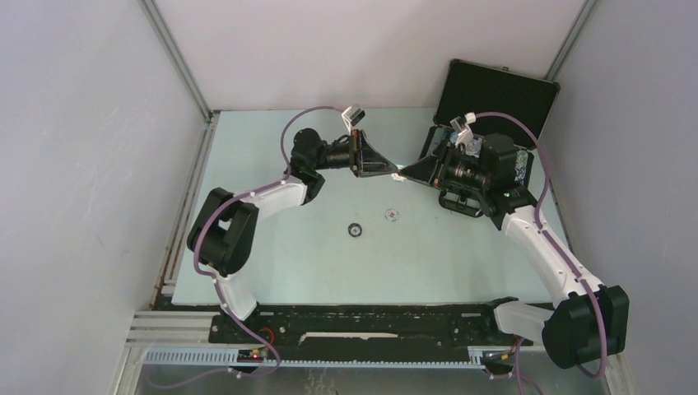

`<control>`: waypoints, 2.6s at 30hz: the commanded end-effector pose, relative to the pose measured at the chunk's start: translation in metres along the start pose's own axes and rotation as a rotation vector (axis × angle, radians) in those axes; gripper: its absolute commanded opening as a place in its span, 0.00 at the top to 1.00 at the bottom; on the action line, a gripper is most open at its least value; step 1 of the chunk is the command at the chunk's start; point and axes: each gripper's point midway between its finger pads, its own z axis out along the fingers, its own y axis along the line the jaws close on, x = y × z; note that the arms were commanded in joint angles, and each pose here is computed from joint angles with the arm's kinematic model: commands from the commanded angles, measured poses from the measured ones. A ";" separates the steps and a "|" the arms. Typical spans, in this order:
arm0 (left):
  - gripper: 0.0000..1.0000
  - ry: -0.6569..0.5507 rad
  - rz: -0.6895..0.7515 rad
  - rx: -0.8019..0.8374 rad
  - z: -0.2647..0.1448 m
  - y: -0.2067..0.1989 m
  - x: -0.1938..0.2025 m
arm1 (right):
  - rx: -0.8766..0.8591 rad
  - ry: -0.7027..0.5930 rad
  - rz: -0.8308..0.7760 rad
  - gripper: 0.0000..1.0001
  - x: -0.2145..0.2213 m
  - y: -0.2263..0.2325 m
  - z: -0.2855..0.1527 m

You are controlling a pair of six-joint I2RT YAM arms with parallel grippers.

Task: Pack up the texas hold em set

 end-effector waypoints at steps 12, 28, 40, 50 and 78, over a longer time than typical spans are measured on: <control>0.89 -0.025 0.044 0.004 -0.006 -0.017 -0.001 | -0.046 -0.020 -0.086 1.00 -0.005 0.012 -0.005; 0.20 -0.229 0.227 -0.664 -0.098 0.049 -0.053 | 0.652 0.044 -0.768 1.00 -0.074 -0.128 -0.037; 0.19 -0.248 0.185 -0.646 -0.106 0.049 -0.059 | 0.935 0.375 -0.932 1.00 -0.128 -0.218 -0.032; 0.19 -0.277 0.150 -0.647 -0.117 0.058 -0.066 | 1.062 0.635 -1.017 1.00 -0.120 -0.277 -0.027; 0.18 -0.297 0.124 -0.573 -0.115 0.054 -0.070 | 1.060 0.653 -1.168 0.93 -0.123 -0.304 0.007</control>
